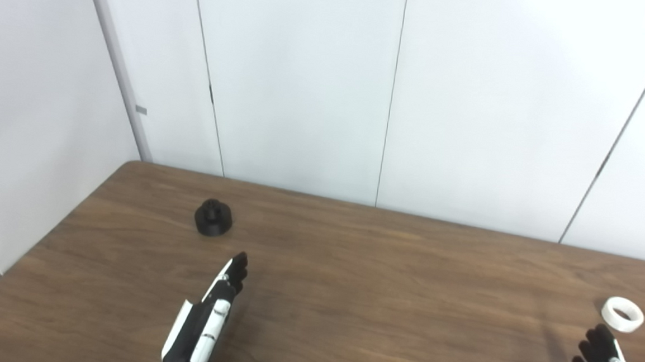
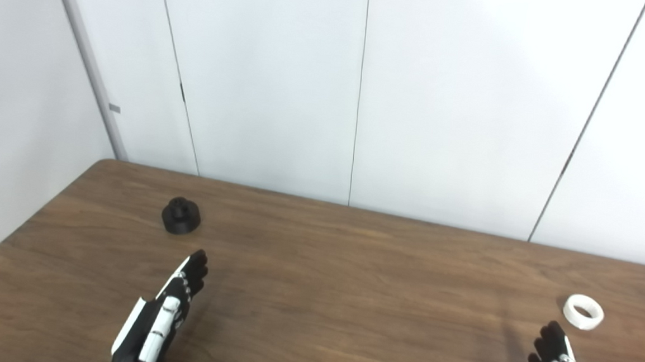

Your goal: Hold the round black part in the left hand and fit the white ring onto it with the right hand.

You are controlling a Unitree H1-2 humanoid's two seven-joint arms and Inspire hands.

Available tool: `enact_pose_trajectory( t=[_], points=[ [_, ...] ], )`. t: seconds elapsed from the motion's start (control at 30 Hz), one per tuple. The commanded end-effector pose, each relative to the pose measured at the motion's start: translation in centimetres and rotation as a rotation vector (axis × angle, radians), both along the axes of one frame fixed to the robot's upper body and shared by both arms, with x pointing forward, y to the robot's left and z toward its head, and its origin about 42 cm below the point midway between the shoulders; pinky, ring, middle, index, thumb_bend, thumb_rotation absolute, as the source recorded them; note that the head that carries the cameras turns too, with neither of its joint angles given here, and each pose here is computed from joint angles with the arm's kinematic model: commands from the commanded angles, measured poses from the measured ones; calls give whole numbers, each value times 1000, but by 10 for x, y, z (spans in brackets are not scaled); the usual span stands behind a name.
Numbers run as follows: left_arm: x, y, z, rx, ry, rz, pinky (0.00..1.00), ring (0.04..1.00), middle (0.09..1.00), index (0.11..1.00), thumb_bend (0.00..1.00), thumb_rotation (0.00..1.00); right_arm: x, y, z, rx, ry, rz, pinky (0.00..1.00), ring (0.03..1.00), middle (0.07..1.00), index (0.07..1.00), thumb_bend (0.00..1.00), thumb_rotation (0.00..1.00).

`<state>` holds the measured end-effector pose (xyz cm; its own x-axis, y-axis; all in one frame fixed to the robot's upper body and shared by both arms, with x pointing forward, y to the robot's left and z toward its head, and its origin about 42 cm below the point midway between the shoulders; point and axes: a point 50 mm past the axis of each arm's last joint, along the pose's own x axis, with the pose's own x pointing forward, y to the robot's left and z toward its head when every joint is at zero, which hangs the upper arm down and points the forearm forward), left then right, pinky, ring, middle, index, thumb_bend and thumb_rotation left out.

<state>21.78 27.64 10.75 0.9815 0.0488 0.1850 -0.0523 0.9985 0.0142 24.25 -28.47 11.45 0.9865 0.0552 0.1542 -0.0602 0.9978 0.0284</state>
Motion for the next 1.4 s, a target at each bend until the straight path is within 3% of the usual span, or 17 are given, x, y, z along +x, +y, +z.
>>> enact_pose_trajectory(
  t=[0.0,0.47,0.6,0.83,1.13,1.27,1.37],
  points=[
    [-6,-16,-26,-49,61,10,1000,982,982,978,448,918,-13,-4,-27,23,75,-11,1000,1000,1000,1000,583,1000],
    [-7,-15,-25,-46,65,8,1000,997,993,987,487,931,-13,-2,-25,14,72,-13,1000,1000,1000,999,582,1000],
    [-9,-14,-19,-6,78,23,1000,999,994,991,516,831,-15,-2,-24,20,76,-9,1000,1000,1000,992,582,1000],
    [-12,-8,7,123,49,81,978,978,972,977,576,467,-18,-3,-23,20,79,-13,1000,1000,1000,998,597,1000],
    [0,27,53,282,20,202,920,930,941,948,658,377,-21,1,-21,12,88,-21,1000,1000,1000,986,595,1000],
    [9,40,70,330,9,254,923,929,935,937,676,260,-21,2,-21,12,86,-26,1000,1000,1000,983,594,1000],
    [18,51,83,418,12,306,940,933,911,920,745,257,-21,3,-21,16,81,-26,1000,1000,1000,984,583,1000]
  ],
)
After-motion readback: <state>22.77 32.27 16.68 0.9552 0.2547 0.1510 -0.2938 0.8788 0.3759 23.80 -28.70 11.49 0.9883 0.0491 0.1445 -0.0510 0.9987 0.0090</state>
